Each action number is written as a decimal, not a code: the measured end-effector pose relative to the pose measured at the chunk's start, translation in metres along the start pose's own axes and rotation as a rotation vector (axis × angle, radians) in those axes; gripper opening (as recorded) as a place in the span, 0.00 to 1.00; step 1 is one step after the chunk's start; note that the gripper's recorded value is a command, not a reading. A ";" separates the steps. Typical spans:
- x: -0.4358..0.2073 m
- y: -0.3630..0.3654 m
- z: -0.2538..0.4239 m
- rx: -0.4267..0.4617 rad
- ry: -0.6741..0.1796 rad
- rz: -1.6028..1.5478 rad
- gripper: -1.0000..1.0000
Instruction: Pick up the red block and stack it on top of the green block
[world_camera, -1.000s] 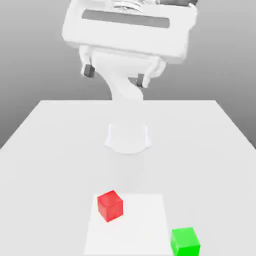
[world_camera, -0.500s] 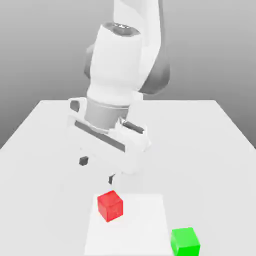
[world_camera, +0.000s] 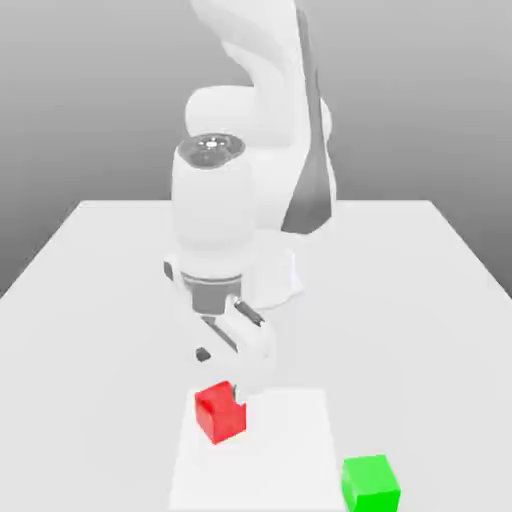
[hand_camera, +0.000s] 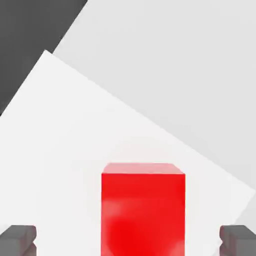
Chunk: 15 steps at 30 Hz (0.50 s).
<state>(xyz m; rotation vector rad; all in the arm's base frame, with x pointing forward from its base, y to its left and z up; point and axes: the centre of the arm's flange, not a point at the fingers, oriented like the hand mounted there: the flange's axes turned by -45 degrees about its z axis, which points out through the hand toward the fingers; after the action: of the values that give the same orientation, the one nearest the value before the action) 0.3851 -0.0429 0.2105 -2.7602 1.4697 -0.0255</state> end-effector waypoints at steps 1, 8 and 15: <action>0.002 0.000 0.001 0.002 0.001 0.005 0.50; 0.006 -0.001 0.016 0.010 0.002 0.014 0.50; 0.002 0.004 0.046 -0.002 -0.003 0.013 0.50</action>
<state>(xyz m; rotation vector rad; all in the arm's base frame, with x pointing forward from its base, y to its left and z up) 0.3839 -0.0469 0.1650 -2.7514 1.4872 -0.0200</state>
